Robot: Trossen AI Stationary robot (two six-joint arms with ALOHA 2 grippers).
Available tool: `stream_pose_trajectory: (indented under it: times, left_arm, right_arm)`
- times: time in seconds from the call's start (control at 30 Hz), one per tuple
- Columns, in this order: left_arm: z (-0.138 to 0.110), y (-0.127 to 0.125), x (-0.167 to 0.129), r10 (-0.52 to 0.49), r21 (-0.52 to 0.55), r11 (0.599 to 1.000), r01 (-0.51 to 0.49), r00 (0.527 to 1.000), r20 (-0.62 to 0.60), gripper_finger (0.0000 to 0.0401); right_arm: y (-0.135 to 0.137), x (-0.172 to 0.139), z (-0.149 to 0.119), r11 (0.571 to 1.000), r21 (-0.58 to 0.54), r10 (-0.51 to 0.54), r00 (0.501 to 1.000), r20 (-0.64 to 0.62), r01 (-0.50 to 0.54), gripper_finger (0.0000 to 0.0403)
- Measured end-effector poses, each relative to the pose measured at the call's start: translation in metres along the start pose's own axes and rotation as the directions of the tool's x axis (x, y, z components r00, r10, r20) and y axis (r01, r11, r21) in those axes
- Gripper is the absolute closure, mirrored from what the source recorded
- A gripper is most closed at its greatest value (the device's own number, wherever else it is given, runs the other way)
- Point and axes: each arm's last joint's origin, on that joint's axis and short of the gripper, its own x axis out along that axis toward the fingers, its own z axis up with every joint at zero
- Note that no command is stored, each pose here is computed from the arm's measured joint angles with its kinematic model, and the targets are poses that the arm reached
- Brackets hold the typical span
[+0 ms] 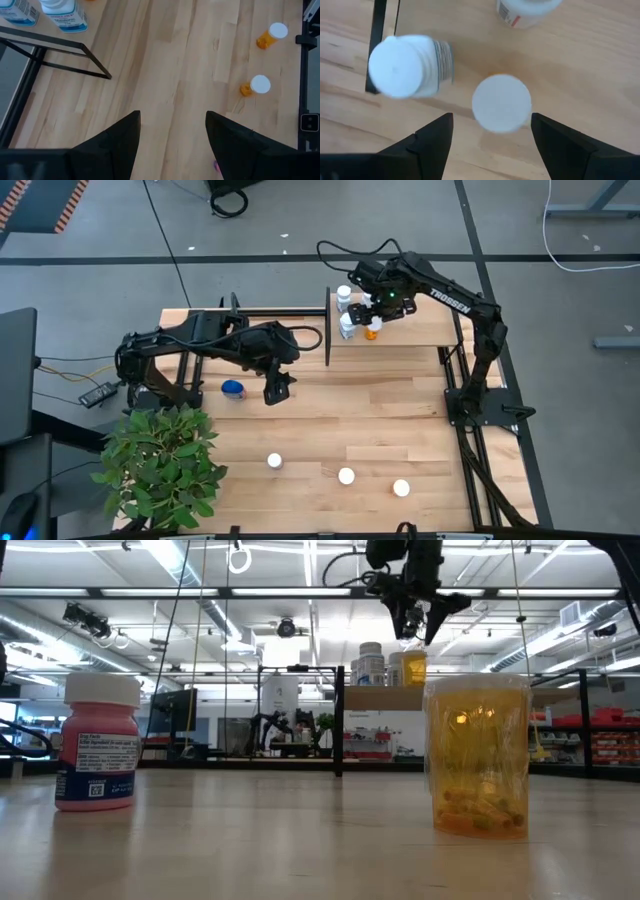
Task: Pick and place medicine bottles onto shelf by color
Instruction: Put the top orange medicine bottle on the shelf, then put the blue gummy medicine bottle on the shelf
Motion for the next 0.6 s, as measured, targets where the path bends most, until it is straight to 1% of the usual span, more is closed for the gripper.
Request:
stream_pose_trajectory:
  times: [0.13,0.3,0.47,0.53,0.6]
  left_arm:
    - [0.000,0.000,0.000,0.001,-0.005,1.000,-0.001,1.000,-0.004,0.0170]
    - [-0.003,0.006,0.001,0.022,-0.014,1.000,-0.022,0.999,-0.038,0.0170]
    - [-0.010,0.013,0.001,0.052,-0.016,0.998,-0.054,0.990,-0.129,0.0170]
    - [-0.015,0.015,0.000,0.063,-0.008,0.998,-0.066,0.982,-0.176,0.0170]
    - [-0.018,0.017,-0.001,0.073,0.019,0.997,-0.070,0.974,-0.215,0.0170]
  right_arm:
    - [0.007,-0.011,-0.012,1.000,-0.011,0.023,0.999,0.030,-0.022,0.0127]
    - [0.019,-0.023,-0.038,0.999,-0.005,0.051,0.998,0.045,-0.051,0.0127]
    - [0.039,-0.032,-0.077,0.996,-0.033,0.088,0.996,0.033,-0.087,0.0127]
    - [0.049,-0.032,-0.096,0.993,-0.076,0.095,0.995,0.024,-0.093,0.0127]
    - [0.057,-0.034,-0.114,0.989,-0.113,0.096,0.994,0.044,-0.090,0.0127]
